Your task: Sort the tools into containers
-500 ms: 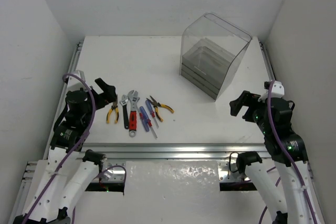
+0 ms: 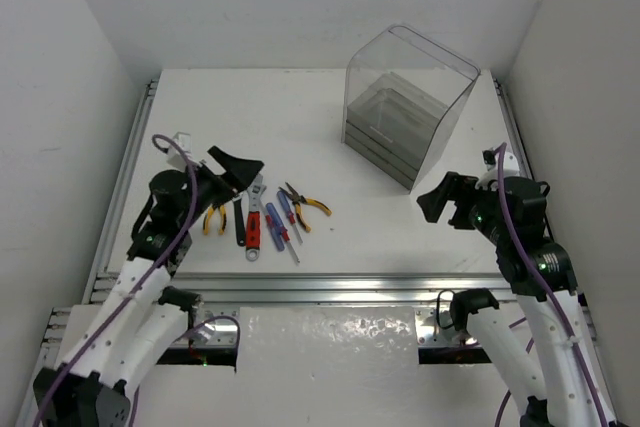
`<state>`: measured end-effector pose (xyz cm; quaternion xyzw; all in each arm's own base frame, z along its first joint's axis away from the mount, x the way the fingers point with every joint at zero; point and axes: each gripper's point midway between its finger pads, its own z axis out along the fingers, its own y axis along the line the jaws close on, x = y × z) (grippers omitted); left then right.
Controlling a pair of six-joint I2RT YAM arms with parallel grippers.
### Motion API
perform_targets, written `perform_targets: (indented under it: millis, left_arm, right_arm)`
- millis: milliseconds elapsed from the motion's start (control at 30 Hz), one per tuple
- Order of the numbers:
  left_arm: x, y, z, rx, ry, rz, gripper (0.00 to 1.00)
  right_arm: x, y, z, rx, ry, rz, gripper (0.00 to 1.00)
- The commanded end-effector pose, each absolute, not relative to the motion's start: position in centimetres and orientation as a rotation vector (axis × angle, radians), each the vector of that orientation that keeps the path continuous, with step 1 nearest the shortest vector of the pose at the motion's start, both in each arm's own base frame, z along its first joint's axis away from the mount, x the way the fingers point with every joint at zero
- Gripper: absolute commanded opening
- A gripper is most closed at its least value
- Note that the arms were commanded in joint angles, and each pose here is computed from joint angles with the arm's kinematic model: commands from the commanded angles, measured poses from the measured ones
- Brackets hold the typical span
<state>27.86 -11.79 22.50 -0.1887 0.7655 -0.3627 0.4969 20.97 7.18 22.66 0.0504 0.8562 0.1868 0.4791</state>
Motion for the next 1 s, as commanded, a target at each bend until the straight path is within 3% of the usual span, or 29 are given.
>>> perform_targets:
  millis: [0, 100, 233, 267, 300, 433, 633, 967]
  left_arm:
    - [28.4, -18.3, 27.6, -0.381, 1.662, -1.362, 0.95]
    - [31.6, -22.7, 28.0, -0.390, 1.671, -1.287, 0.92]
    - [34.8, -28.0, 27.9, -0.383, 1.667, -1.375, 0.81]
    - [35.8, -29.3, 25.7, -0.400, 1.710, -1.376, 0.75]
    - [36.6, -30.0, 27.3, -0.375, 1.641, -1.416, 0.65]
    - [39.3, -33.3, 26.9, -0.339, 1.609, -1.494, 0.63]
    - [42.9, -36.9, 24.1, -0.361, 1.637, -1.577, 0.46]
    - [46.1, -39.4, 21.0, -0.378, 1.690, -1.580, 0.43]
  right_arm:
    - [21.5, 8.2, 24.8, 0.088, 2.004, 0.525, 0.99]
    - [21.4, 8.5, 25.2, 0.080, 1.994, 0.550, 0.99]
    - [21.3, 8.9, 25.7, 0.074, 1.989, 0.580, 0.99]
    - [21.3, 9.1, 26.0, 0.067, 1.985, 0.592, 0.99]
    - [21.3, 9.2, 26.1, 0.061, 1.983, 0.599, 0.99]
    - [21.2, 9.4, 26.5, 0.052, 1.991, 0.605, 0.99]
    - [20.7, 9.4, 26.6, 0.041, 1.992, 0.608, 0.99]
    - [20.6, 10.0, 26.2, 0.022, 1.998, 0.643, 0.99]
